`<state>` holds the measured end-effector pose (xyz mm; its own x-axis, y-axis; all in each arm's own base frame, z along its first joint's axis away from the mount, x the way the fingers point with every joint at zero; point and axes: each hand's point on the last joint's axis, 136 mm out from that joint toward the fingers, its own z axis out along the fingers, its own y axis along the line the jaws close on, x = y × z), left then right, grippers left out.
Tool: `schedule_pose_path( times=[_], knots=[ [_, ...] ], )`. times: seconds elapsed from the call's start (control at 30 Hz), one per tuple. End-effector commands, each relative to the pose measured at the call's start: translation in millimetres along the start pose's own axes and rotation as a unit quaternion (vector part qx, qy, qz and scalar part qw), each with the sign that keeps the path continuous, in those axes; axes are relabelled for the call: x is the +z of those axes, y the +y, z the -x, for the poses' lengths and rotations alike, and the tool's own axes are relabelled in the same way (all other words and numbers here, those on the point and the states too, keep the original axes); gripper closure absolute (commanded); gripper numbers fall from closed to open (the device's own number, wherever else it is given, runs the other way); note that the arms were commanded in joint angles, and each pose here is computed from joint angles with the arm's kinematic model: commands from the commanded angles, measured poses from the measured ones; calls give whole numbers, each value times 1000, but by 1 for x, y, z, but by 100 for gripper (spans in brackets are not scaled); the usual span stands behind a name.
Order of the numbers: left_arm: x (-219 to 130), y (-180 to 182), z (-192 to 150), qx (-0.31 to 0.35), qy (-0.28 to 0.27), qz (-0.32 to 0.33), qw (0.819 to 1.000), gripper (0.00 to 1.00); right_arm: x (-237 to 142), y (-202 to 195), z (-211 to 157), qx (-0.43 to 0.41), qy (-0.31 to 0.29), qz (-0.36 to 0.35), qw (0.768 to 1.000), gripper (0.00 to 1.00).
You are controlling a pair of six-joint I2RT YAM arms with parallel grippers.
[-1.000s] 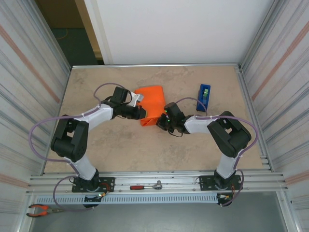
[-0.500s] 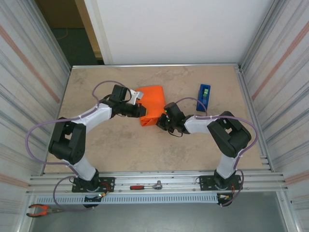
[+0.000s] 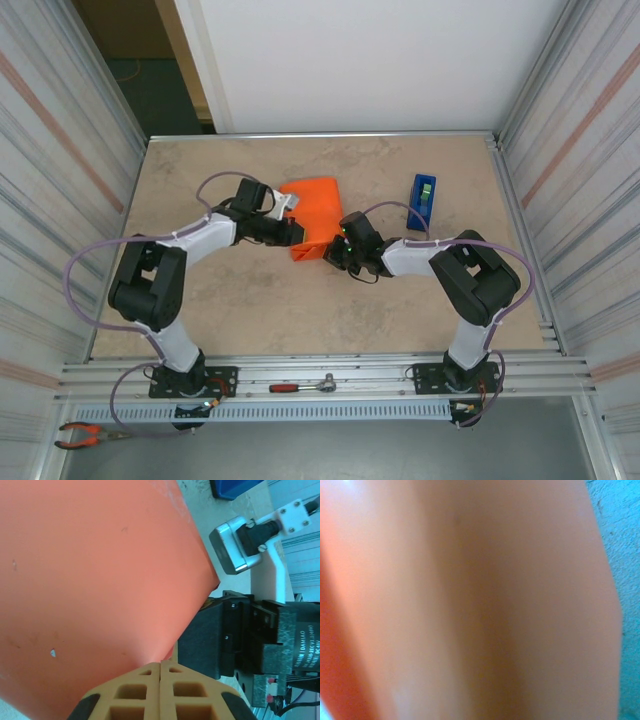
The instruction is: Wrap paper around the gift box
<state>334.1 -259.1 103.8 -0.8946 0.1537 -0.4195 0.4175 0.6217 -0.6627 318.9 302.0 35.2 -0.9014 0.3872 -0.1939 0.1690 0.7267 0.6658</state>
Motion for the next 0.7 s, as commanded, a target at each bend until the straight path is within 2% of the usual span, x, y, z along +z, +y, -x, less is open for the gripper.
schedule_pose_path(
  times=[0.0, 0.23, 0.47, 0.5, 0.57, 0.67],
  knots=[
    [6, 5, -8, -2, 12, 4, 1000, 100, -5, 6, 4, -7, -3, 8, 1000, 100],
    [9, 12, -13, -2, 32, 28, 999, 100, -6, 7, 4, -6, -3, 9, 1000, 100],
    [-13, -16, 11, 27, -5, 15, 1000, 99, -6, 6, 3, -5, -2, 9, 1000, 100],
    [-18, -21, 16, 37, -13, 14, 999, 94, -7, 6, 3, -5, -2, 9, 1000, 100],
    [-29, -29, 23, 59, -29, 20, 998, 77, -7, 7, 3, -6, -2, 11, 1000, 100],
    [-40, -34, 26, 96, -39, 36, 994, 60, -8, 10, 2, -8, 1, 17, 1000, 100]
  ],
)
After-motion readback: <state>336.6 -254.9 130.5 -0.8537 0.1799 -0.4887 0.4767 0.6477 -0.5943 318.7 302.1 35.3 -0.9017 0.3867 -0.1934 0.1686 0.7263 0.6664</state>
